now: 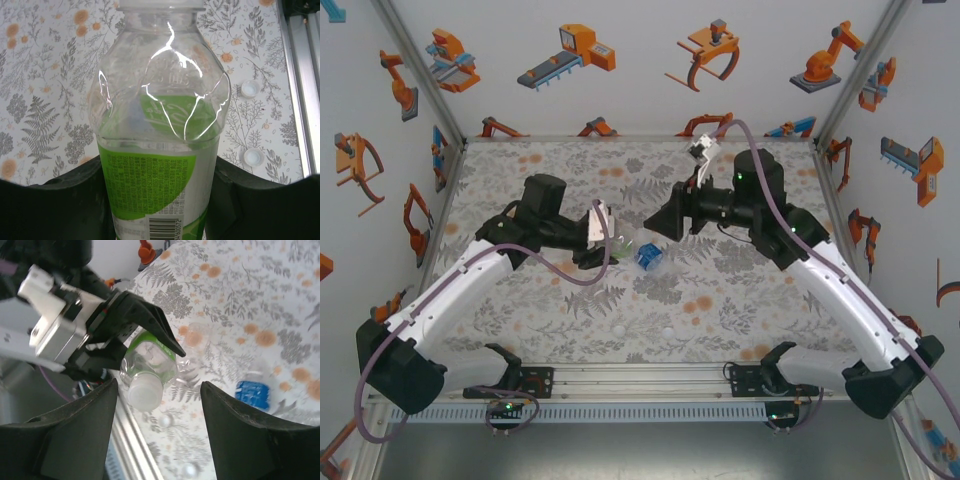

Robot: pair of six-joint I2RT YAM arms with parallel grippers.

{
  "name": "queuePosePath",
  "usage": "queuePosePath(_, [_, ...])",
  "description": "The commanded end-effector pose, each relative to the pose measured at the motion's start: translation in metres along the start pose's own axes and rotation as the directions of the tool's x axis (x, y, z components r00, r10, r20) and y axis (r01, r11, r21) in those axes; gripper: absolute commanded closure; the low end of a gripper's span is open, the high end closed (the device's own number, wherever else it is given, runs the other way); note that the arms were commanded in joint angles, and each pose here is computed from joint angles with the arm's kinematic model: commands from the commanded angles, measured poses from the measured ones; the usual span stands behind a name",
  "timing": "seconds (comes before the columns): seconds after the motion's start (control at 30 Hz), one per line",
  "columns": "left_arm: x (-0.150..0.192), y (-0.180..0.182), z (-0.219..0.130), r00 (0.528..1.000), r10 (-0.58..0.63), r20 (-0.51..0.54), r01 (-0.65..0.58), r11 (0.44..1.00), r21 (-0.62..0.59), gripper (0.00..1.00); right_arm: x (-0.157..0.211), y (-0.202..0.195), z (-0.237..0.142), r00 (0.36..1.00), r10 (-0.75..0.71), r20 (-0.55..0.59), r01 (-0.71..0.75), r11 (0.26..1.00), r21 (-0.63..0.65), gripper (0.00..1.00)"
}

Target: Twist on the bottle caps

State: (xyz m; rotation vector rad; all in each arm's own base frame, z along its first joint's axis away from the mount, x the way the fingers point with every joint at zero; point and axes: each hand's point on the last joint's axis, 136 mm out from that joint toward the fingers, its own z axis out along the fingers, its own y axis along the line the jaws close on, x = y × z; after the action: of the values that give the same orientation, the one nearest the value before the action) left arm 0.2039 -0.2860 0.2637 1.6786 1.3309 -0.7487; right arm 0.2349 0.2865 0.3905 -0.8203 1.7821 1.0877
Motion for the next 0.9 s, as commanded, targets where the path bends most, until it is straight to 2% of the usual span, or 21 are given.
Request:
queuePosePath(0.0, [-0.023,-0.01,-0.011,0.996,0.053,0.07,-0.056,0.998,0.042,1.0,-0.003,0.033,-0.011,0.915,-0.395,0.081,0.403,0.905,-0.136,0.39])
queuePosePath(0.2, [-0.025,-0.015,-0.011,0.995,0.054,0.082,-0.06,0.996,0.071,1.0,0.024,0.053,-0.012,0.753,-0.652,0.089,0.65,0.717,-0.251,0.4])
queuePosePath(0.33, [-0.024,-0.014,-0.01,0.996,0.047,0.079,-0.053,0.996,0.073,1.0,0.033,0.059,-0.006,0.712,-0.698,0.076,0.685,0.666,-0.296,0.42])
queuePosePath(0.7, [-0.023,-0.011,-0.009,0.997,0.033,0.068,-0.038,0.997,0.071,1.0,0.045,0.057,0.007,0.691,-0.72,0.062,0.702,0.649,-0.292,0.55])
queuePosePath(0.87, [-0.022,-0.012,-0.008,0.997,0.031,0.068,-0.036,0.997,0.072,1.0,0.045,0.058,0.007,0.691,-0.72,0.065,0.703,0.648,-0.294,0.57])
